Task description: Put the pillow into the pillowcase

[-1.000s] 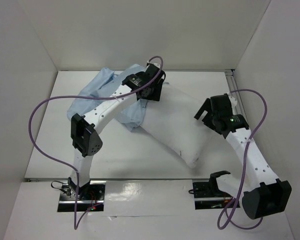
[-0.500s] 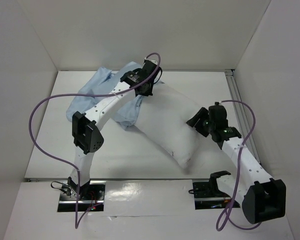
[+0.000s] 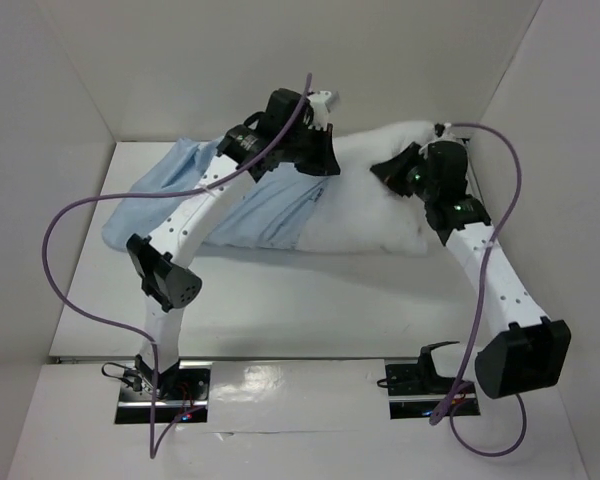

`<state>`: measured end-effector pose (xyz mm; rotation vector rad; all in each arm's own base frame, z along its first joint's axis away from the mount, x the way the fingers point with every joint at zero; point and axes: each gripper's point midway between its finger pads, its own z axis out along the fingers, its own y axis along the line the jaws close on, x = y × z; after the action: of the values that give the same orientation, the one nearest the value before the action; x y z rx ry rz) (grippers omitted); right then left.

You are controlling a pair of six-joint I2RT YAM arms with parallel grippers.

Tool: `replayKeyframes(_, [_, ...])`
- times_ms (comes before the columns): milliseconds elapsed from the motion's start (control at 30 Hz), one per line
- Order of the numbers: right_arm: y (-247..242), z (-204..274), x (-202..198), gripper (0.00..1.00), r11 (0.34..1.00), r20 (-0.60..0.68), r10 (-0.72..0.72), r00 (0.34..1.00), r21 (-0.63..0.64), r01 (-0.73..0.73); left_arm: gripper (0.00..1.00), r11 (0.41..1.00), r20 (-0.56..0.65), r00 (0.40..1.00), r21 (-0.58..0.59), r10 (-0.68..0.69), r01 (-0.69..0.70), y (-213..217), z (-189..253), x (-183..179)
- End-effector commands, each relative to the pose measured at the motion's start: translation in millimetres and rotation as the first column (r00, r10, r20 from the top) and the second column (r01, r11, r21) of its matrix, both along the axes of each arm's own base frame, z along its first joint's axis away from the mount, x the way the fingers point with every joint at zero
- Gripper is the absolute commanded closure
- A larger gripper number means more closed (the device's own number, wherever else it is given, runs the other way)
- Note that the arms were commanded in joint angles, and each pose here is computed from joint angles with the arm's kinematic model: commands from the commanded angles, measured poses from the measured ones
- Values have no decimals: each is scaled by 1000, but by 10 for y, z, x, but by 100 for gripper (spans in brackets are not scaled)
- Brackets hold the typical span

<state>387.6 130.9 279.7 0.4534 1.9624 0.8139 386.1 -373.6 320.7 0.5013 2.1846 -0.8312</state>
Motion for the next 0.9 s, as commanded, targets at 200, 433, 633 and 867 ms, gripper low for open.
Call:
replayKeyframes(200, [224, 568, -438, 100, 995, 201, 49, 978, 73, -65, 100, 902, 111, 968, -352, -226, 251, -194, 1108, -591])
replayKeyframes(433, [637, -916, -776, 100, 992, -112, 93, 989, 99, -81, 100, 915, -59, 963, -333, -262, 228, -430, 441, -409])
replayKeyframes(633, [713, -797, -709, 100, 990, -89, 84, 993, 125, -72, 100, 901, -5, 961, -350, -277, 257, -457, 657, -395])
replayKeyframes(867, [515, -421, -436, 100, 999, 16, -6, 1000, 35, 5, 100, 951, -4, 984, -258, -178, 171, -286, 460, -245])
